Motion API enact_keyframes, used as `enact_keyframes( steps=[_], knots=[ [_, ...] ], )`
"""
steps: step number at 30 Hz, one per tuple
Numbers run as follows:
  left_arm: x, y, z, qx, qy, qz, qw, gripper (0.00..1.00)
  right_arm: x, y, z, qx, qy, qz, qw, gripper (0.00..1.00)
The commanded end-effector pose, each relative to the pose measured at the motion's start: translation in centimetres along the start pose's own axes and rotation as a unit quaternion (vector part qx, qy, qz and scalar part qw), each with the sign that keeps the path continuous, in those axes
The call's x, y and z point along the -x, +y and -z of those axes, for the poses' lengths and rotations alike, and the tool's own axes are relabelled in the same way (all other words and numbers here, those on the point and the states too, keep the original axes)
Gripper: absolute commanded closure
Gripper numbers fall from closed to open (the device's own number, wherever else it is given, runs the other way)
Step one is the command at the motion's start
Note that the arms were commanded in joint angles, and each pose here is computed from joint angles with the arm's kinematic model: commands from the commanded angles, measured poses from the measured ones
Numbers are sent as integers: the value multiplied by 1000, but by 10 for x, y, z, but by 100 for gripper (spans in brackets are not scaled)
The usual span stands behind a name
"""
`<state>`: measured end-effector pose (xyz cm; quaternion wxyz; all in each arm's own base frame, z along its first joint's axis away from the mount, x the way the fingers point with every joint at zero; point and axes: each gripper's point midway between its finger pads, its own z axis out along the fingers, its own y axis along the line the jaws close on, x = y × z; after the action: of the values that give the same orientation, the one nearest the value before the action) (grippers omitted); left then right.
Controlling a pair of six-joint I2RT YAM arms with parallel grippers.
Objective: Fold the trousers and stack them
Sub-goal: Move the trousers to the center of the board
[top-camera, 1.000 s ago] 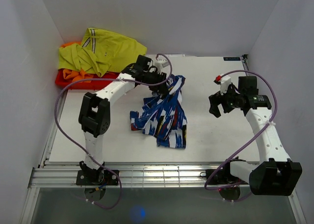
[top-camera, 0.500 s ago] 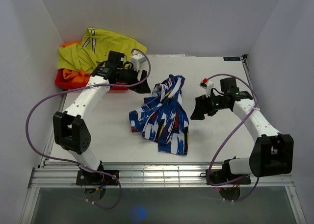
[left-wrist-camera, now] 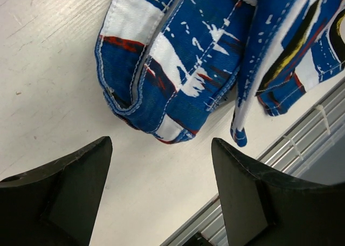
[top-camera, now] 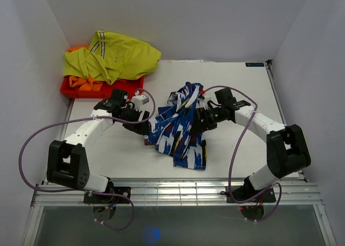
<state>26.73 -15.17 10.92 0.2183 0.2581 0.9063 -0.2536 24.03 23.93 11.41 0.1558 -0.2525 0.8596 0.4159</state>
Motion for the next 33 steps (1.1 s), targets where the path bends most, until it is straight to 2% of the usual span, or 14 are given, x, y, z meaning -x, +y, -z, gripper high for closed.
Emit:
enact_keyframes(
  steps=[1,4,9,10,12,13,15,16,18,21,22,23,28,33],
  knots=[
    [13,3,6,20,-43,-15,999,15,8,4,-17,-1,2,-9,1000,7],
    [6,3,-2,15,-40,-7,999,14,4,-5,-29,-13,18,-21,1000,0],
    [1,1,-13,7,-40,0,999,12,15,-14,-38,-22,19,-28,999,33],
    [1,2,-16,7,-41,1,999,12,16,-12,-38,-18,19,-27,999,43],
    [-1,2,-20,5,-40,8,999,12,21,-10,-38,-15,14,-24,1000,54],
    [-1,4,-24,4,-38,17,999,12,21,-10,-37,-13,14,-22,1000,65],
    [-2,6,-29,5,-34,27,999,16,21,-7,-34,-13,12,-13,1000,80],
    [-1,9,-31,8,-35,31,999,26,22,-7,-32,-15,9,-10,1000,92],
    [1,14,-35,17,-34,36,999,36,24,-7,-24,-18,0,-2,1000,92],
    [10,26,-32,42,-43,36,998,64,28,-12,-6,-30,-16,10,999,92],
    [11,28,-30,44,-40,37,998,76,25,-16,0,-37,-11,17,999,92],
    [12,32,-28,48,-39,35,997,98,26,-18,8,-44,-15,23,999,92],
    [26,62,-1,89,-57,35,994,100,22,-60,57,-108,-17,41,993,92],
    [37,96,40,149,-74,-17,986,100,9,-105,116,-176,14,64,982,92]
  ],
)
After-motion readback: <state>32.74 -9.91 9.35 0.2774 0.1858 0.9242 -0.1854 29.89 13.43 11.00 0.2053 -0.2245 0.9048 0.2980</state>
